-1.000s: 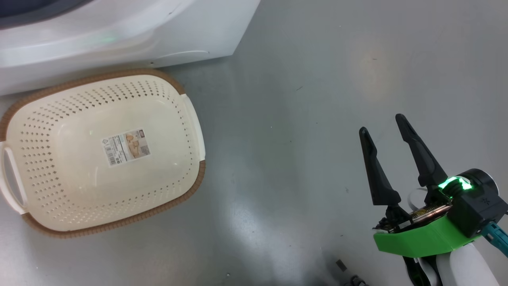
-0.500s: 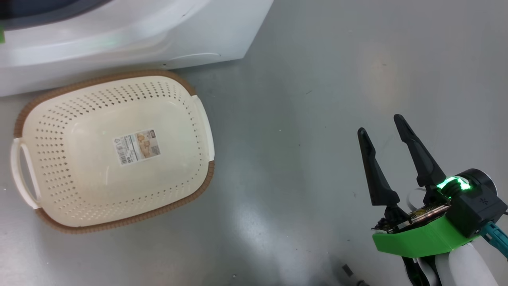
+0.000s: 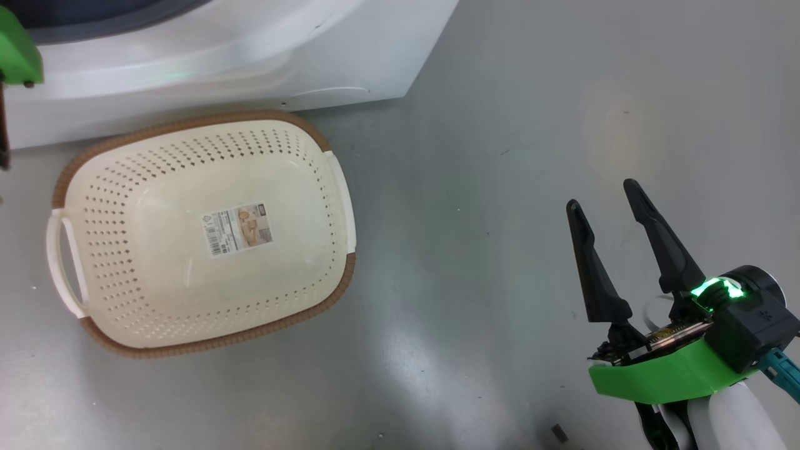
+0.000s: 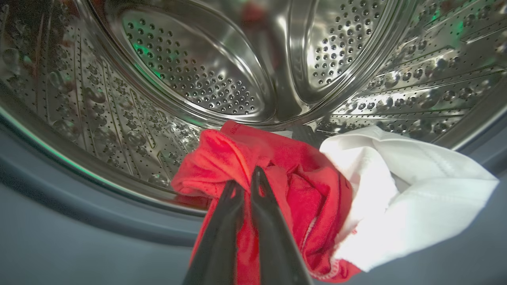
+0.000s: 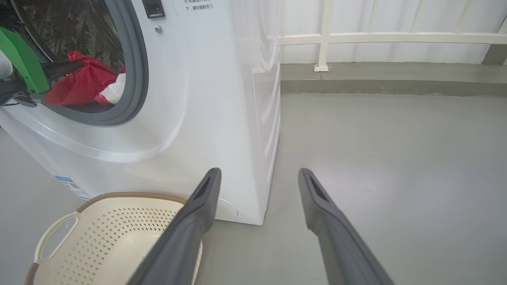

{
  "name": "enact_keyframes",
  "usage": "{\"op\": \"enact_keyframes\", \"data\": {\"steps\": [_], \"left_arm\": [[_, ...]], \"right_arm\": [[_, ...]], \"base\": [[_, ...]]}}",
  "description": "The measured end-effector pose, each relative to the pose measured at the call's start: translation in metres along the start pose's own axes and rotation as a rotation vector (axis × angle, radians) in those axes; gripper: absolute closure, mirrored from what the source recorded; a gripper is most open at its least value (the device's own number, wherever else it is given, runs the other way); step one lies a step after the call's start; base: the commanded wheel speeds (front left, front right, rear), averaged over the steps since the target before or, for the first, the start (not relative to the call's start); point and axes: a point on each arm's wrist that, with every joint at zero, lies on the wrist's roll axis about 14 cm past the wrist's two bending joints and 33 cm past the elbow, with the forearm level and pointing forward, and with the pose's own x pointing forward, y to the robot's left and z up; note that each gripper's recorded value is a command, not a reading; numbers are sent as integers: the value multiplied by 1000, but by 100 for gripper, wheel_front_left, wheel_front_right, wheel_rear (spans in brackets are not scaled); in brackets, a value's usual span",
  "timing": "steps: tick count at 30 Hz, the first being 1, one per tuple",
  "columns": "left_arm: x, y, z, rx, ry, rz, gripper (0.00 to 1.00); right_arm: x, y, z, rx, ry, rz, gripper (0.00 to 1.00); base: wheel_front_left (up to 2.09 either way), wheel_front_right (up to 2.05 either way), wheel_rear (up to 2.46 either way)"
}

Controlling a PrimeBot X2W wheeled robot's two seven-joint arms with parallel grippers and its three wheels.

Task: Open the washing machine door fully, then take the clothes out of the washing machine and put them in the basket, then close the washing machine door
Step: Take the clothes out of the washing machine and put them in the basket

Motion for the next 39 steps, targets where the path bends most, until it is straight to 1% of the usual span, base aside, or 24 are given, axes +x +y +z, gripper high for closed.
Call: {"op": "enact_keyframes", "data": {"steps": [6, 11, 15, 27, 32, 39], "left_arm": [[-15, 0, 5, -14, -57, -8, 100], [-30, 1, 7, -34, -69, -13, 100], [-47, -1, 18, -66, -94, -12, 100], [-90, 3, 44, -89, -141, -7, 100], [-112, 1, 53, -116, -153, -9, 100], [-142, 1, 72, -126, -193, -9, 100]], "right_arm": [[2, 3, -1, 5, -1, 10, 0], [4, 6, 0, 7, -3, 19, 0], [8, 10, 7, 6, -26, 33, 0], [8, 16, 16, 10, -52, 52, 0], [7, 19, 25, 10, -75, 59, 0], [4, 24, 39, 11, -112, 71, 0]], "base": [[0, 0, 0], [0, 0, 0], [0, 0, 0], [0, 0, 0], [0, 0, 0], [0, 0, 0]]}}
